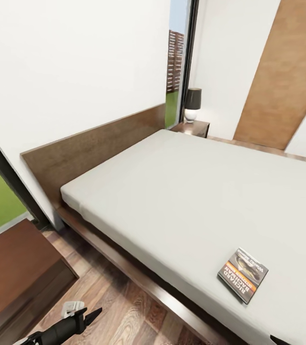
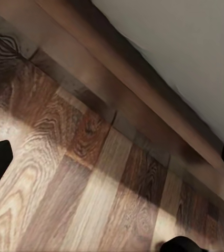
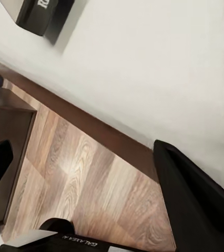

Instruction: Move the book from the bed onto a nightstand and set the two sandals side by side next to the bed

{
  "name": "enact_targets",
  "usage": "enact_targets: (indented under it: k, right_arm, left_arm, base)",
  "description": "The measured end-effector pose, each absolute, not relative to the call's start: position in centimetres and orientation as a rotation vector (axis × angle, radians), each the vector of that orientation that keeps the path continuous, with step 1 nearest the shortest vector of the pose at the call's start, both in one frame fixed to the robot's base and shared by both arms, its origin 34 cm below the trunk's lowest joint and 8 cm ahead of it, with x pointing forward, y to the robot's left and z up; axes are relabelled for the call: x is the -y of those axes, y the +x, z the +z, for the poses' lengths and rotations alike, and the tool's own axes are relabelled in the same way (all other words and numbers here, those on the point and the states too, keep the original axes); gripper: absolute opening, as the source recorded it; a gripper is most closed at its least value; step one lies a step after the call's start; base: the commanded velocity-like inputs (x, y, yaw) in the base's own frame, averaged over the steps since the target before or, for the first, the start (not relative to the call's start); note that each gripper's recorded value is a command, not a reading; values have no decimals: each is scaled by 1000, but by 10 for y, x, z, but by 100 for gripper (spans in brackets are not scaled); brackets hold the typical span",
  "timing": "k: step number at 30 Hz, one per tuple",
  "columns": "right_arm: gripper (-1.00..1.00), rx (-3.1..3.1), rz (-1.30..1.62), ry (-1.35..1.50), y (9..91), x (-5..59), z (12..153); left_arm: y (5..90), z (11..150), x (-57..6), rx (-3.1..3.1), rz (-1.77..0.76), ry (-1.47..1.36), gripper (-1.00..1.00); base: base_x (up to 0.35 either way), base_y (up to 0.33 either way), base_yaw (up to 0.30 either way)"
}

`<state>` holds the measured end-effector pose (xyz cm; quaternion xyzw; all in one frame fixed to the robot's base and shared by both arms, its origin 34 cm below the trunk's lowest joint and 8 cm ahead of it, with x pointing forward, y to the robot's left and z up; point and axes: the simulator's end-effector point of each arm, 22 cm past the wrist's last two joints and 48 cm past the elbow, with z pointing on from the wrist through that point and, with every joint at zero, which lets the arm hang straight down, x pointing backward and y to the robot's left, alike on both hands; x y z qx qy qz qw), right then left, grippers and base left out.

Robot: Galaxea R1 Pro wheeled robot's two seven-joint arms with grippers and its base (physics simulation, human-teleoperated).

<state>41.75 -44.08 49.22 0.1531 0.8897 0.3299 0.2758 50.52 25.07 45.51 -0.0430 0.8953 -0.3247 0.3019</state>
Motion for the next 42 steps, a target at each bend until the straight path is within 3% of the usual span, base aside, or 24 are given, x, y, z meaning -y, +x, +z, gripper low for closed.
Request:
enact_targets:
  k: [42]
  right_arm:
    - [100, -2421, 886, 431, 410, 441, 482]
  left_arm:
    - [496, 442, -242, -2401, -881, -137, 100]
  base:
    - [0, 0, -230]
